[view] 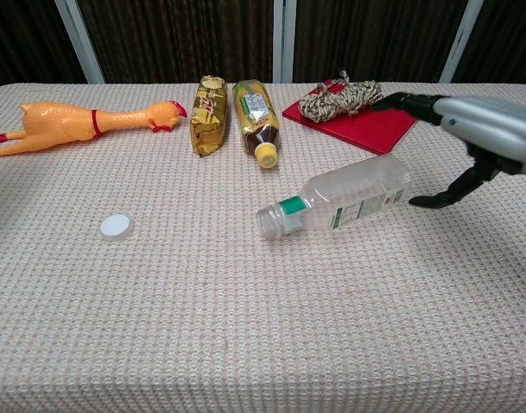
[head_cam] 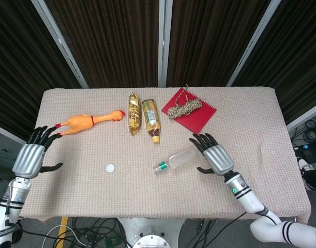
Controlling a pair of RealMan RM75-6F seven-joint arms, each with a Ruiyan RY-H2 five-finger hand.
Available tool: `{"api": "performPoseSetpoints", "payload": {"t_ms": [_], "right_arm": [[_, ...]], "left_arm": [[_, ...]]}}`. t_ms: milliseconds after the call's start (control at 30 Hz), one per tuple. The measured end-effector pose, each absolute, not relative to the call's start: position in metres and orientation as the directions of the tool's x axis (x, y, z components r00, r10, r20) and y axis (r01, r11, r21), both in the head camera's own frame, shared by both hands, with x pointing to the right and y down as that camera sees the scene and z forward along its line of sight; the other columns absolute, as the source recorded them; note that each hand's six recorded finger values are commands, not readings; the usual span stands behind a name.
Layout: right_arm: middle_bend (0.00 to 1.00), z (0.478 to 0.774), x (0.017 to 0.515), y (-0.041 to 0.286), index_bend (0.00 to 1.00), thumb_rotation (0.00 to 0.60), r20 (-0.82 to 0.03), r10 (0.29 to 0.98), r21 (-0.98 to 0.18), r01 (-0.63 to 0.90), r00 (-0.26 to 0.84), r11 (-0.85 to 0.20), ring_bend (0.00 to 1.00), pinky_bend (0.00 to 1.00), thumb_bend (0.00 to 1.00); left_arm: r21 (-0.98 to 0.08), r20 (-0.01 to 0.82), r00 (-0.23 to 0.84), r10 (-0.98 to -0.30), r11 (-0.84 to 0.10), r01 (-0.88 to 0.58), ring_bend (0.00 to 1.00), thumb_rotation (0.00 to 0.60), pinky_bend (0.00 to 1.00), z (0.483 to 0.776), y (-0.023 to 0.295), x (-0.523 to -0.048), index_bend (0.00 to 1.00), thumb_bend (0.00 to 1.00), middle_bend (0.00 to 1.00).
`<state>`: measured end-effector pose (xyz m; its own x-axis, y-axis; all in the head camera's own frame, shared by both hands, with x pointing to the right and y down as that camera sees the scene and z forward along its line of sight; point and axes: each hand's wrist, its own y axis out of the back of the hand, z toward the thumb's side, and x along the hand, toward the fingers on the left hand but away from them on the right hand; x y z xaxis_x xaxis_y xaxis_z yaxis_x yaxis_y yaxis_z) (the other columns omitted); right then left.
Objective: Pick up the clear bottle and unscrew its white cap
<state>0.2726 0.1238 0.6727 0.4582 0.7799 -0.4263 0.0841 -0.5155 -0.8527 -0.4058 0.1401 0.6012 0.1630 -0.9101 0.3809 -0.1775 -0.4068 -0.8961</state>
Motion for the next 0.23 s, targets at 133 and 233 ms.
{"api": "performPoseSetpoints", "payload": {"t_ms": [133, 233], "right_arm": [[0.12, 0.635, 0.326, 0.125, 0.00, 0.600, -0.354, 0.868, -0.904, 0.110, 0.349, -0.413, 0.00, 0.08, 0.10], [0.12, 0.602, 0.370, 0.135, 0.01, 0.600, -0.313, 0.914, -0.929, 0.117, 0.257, -0.351, 0.00, 0.08, 0.11]], "left_arm": [[-0.904, 0.383, 0.073, -0.921, -0.390, -0.178, 0.00, 0.600, 0.05, 0.594, 0.156, -0.435, 0.22, 0.07, 0.10], [-0.918, 0.358, 0.014, -0.934, -0.355, -0.178, 0.00, 0.600, 0.05, 0.585, 0.170, -0.452, 0.22, 0.07, 0.10]]}}
